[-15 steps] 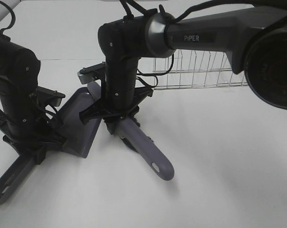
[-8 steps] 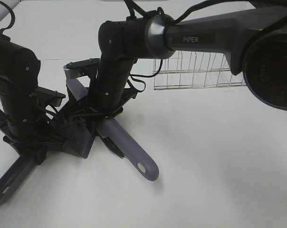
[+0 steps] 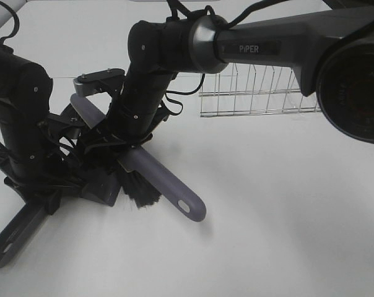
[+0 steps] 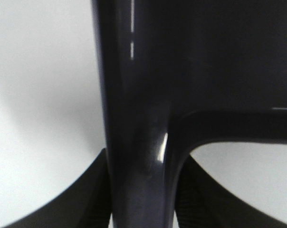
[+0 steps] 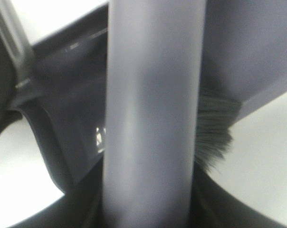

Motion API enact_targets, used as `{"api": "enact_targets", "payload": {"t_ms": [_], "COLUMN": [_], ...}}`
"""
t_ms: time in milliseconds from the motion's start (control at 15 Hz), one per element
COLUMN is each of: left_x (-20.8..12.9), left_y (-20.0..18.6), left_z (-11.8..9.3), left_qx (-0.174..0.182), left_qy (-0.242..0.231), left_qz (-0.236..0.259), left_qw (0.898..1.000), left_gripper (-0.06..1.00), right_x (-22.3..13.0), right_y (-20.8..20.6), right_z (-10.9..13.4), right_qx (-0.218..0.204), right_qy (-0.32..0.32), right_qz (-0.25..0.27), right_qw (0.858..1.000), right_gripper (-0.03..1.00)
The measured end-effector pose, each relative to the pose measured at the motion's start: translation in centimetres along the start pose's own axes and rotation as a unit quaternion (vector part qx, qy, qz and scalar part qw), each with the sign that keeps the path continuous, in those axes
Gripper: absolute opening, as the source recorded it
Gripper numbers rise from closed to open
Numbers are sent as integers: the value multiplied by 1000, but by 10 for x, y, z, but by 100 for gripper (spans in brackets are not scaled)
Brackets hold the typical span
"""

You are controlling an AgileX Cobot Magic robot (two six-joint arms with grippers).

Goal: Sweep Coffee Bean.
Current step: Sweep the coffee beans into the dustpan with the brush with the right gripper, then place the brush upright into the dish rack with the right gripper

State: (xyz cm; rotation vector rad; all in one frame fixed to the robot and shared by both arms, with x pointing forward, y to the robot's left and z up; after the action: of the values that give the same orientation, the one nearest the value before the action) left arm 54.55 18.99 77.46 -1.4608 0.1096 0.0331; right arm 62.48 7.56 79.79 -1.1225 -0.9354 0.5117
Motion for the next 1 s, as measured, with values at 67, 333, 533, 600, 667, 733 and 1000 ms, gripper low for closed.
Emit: {"api": "enact_targets", "payload": {"t_ms": [67,333,533,600,667,733,1000], "left_x": [0,0,0,0,0,0,0], "left_y": [0,0,0,0,0,0,0], "left_z": [0,-1,-1,-1,-1,-1,-1], "left_qx": [0,-2,-2,-2,-2,-2,-2], "left_qy": [0,2,1,1,1,1,1], "left_qz": [0,1,1,1,1,1,1], "left_qw": [1000,1000,1000,1000,1000,1000,1000], "left_gripper": [33,33,33,33,33,33,33], "right_x": [8,32,37,37,38,39,34], "right_y": [-4,-19,-31,-34,-40,-55,-88], "right_z": [0,0,-4,-5,-6,-11,-37], "right_qx": [0,-3,-16,-19,-23,-41,-115], "right_qy": [-1,-12,-36,-42,-51,-71,-65], "right_qz": [-11,-47,-39,-35,-28,-8,40], "right_qw": [1000,999,998,998,998,997,990], "right_gripper": [27,27,27,27,27,27,27]}}
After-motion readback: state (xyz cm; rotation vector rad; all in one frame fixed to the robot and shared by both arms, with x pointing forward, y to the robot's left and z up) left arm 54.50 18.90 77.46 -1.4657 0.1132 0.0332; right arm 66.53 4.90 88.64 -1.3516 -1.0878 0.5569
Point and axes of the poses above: a point on each arm's last joint axis where the gripper is mounted, y pointing out along that axis toward the gripper, z along the wrist's bending axis when the last joint is at zero, x = y × z, the point moved 10 cm from there along y, pointing out along that axis toward the gripper, and after that the axes turned 15 degrees about -y, right-handed, at the moved point
